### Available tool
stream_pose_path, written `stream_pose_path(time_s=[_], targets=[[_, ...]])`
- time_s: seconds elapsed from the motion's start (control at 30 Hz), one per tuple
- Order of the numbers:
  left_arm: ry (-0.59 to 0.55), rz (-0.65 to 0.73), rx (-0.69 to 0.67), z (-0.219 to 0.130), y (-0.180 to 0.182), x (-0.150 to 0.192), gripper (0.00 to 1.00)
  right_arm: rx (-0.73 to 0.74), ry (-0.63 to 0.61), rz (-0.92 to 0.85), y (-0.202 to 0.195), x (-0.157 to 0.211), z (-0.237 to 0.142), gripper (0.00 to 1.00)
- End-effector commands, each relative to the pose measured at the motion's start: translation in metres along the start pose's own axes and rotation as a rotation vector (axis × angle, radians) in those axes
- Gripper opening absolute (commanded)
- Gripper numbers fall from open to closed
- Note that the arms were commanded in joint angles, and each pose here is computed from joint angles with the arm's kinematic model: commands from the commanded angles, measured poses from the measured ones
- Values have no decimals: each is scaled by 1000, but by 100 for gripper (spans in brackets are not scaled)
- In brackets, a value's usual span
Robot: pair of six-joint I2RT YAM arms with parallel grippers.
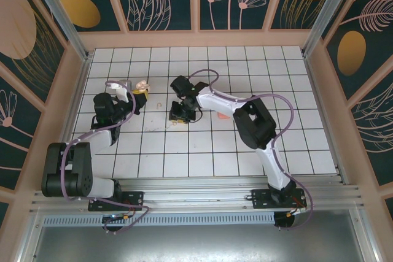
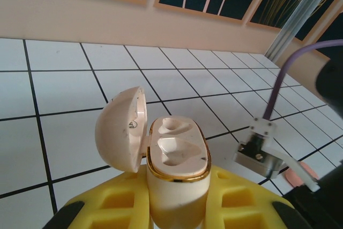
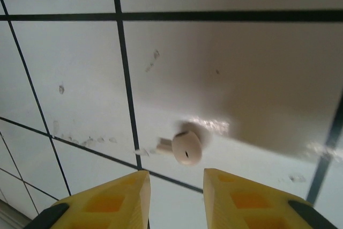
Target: Insert wireless bluetooth earbuds into charging case
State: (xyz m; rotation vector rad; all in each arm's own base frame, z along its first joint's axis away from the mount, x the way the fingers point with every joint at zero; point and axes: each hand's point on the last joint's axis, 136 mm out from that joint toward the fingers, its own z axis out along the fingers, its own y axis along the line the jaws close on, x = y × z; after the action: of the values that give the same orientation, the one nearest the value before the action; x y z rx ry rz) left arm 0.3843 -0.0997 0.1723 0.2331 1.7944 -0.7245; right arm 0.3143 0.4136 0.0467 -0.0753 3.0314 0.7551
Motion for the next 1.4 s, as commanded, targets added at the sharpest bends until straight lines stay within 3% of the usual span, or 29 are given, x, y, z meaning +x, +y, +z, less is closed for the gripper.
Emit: stream_pose_path(time_s=[0.0, 0.93, 1.17, 1.37], targets=[[-53, 38, 3, 0, -2, -22, 11, 53, 48, -29, -4, 5, 8, 31], [-28, 54, 6, 2, 0, -18, 11, 194, 76, -100, -29, 9, 24, 22], [-27, 61, 6, 2, 0, -19, 11, 213, 25, -239, -28, 3, -1, 20], [-29, 67, 16, 1, -3, -22, 11, 222, 46, -429, -43, 21, -27, 19]])
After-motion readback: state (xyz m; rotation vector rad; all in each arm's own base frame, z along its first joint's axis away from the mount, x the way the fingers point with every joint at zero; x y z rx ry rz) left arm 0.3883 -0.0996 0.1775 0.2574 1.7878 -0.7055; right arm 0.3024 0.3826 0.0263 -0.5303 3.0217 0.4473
